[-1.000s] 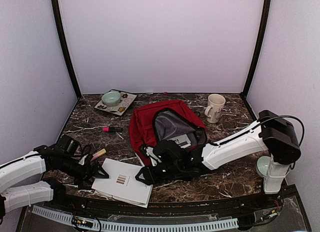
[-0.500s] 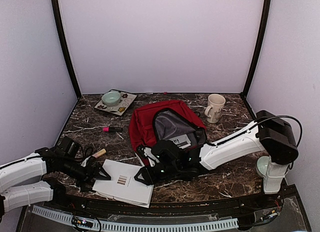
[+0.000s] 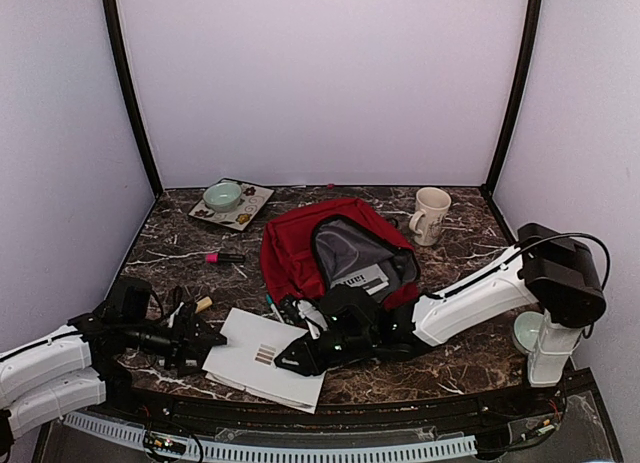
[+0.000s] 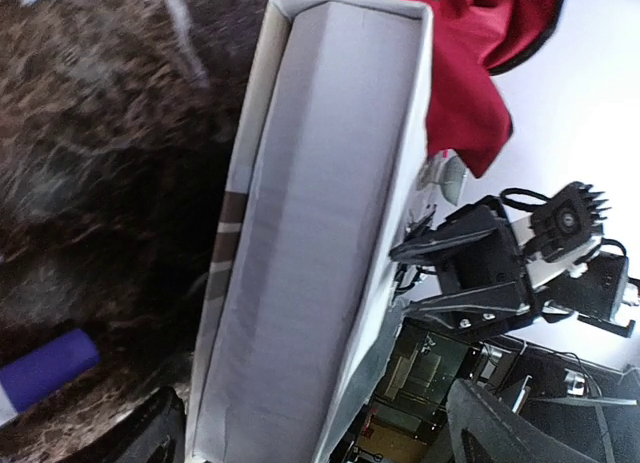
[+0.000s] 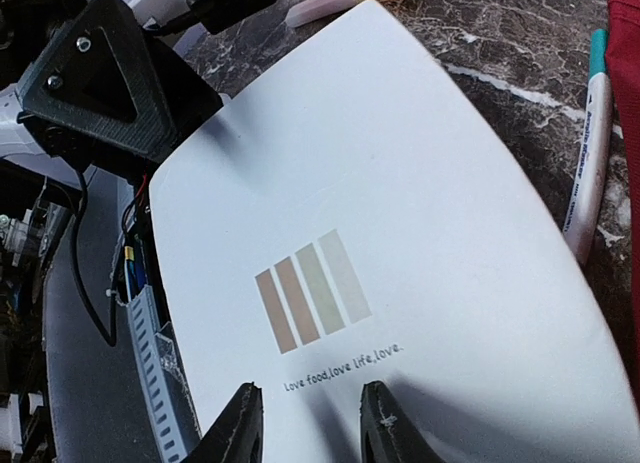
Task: Pack the student bag
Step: Pick up the book at the center of the board.
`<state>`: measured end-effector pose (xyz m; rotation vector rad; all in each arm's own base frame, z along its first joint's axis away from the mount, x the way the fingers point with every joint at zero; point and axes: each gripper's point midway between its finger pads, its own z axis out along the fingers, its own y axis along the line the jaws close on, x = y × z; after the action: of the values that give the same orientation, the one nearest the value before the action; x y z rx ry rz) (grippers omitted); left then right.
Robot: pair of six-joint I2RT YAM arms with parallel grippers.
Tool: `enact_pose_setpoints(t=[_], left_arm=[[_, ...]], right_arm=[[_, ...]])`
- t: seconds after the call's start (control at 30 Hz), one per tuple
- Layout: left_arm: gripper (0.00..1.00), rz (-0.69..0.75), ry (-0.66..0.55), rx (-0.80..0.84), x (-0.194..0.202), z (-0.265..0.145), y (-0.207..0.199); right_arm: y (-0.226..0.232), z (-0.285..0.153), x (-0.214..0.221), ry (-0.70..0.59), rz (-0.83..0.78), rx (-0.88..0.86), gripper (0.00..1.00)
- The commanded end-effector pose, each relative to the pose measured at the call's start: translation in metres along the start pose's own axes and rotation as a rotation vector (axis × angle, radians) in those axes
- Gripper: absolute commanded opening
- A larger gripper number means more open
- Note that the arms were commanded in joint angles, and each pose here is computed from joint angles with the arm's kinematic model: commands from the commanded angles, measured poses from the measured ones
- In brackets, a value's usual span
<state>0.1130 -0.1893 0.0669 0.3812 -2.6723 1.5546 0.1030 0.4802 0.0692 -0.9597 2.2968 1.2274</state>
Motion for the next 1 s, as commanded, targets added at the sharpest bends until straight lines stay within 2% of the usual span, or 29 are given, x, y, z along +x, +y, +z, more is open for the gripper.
enact_pose_setpoints(t=[0.0, 0.33, 0.63, 0.77, 0.97], left_arm=[[0.92, 0.164, -0.002, 0.237, -0.003, -0.010, -0.063], [0.89, 0.270, 0.004, 0.282, -0.005, -0.014, -0.086], [0.87, 0.362, 0.094, 0.331, 0.005, -0.014, -0.108], [0.80, 0.394, 0.107, 0.302, 0.005, -0.008, -0.112], [0.62, 0.419, 0.089, 0.190, -0.005, -0.001, -0.109]], right_arm=[[-0.017, -0.004, 0.044, 0.113, 0.036, 0.035, 0.34], [-0.009, -0.010, 0.027, 0.057, 0.009, 0.030, 0.32], [-0.006, -0.014, 0.013, 0.017, 0.007, 0.047, 0.31], [-0.004, -0.014, 0.006, -0.001, 0.006, 0.052, 0.31], [-0.001, -0.017, -0.007, -0.038, 0.003, 0.070, 0.31]])
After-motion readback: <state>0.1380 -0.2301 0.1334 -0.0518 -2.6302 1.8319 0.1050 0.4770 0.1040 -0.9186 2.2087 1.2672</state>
